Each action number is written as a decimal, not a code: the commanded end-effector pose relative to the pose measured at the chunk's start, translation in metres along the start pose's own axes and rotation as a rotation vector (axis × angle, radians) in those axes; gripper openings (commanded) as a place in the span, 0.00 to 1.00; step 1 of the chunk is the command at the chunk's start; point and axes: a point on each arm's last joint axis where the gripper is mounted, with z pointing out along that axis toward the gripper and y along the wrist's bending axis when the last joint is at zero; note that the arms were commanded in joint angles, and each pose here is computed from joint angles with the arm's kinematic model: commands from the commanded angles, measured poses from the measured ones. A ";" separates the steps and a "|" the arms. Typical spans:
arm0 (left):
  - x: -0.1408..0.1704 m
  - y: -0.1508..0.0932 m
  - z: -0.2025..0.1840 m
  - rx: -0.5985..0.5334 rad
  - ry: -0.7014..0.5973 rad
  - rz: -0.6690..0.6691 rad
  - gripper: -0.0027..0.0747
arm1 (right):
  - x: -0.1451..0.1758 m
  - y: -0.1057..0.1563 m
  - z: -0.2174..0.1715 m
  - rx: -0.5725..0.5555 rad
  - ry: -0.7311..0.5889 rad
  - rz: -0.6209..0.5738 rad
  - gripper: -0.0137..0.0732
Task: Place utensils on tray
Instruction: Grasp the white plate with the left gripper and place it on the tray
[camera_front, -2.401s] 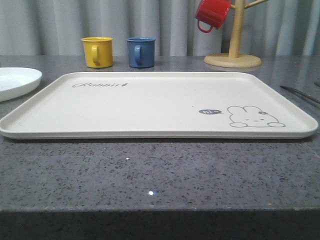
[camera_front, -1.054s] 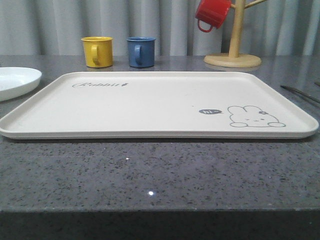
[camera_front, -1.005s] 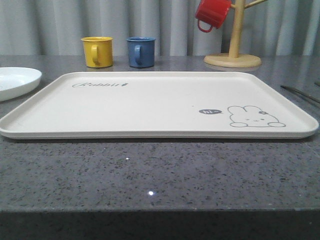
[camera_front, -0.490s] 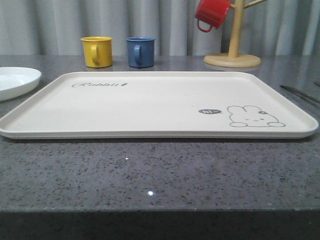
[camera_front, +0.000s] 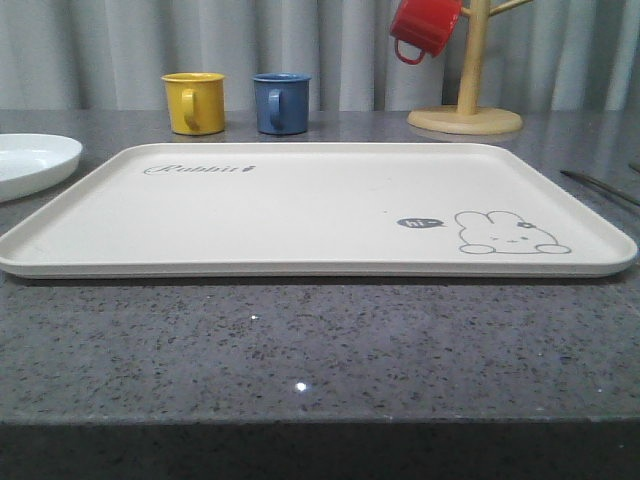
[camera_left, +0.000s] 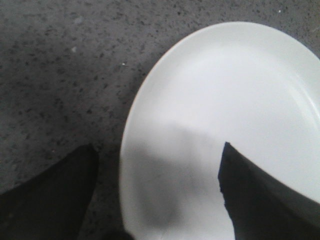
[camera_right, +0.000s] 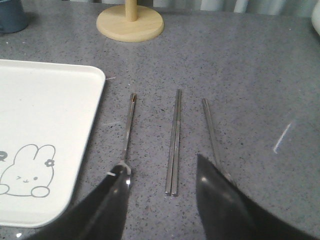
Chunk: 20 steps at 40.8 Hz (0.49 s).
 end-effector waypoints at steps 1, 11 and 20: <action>-0.015 -0.010 -0.010 0.017 -0.078 0.007 0.59 | -0.015 0.000 -0.003 0.005 -0.094 -0.001 0.57; -0.012 -0.007 -0.009 -0.013 -0.052 0.050 0.08 | -0.015 0.000 -0.003 0.005 -0.094 -0.001 0.57; -0.026 -0.069 -0.061 0.124 -0.069 0.218 0.01 | -0.015 0.000 -0.003 0.005 -0.094 -0.001 0.57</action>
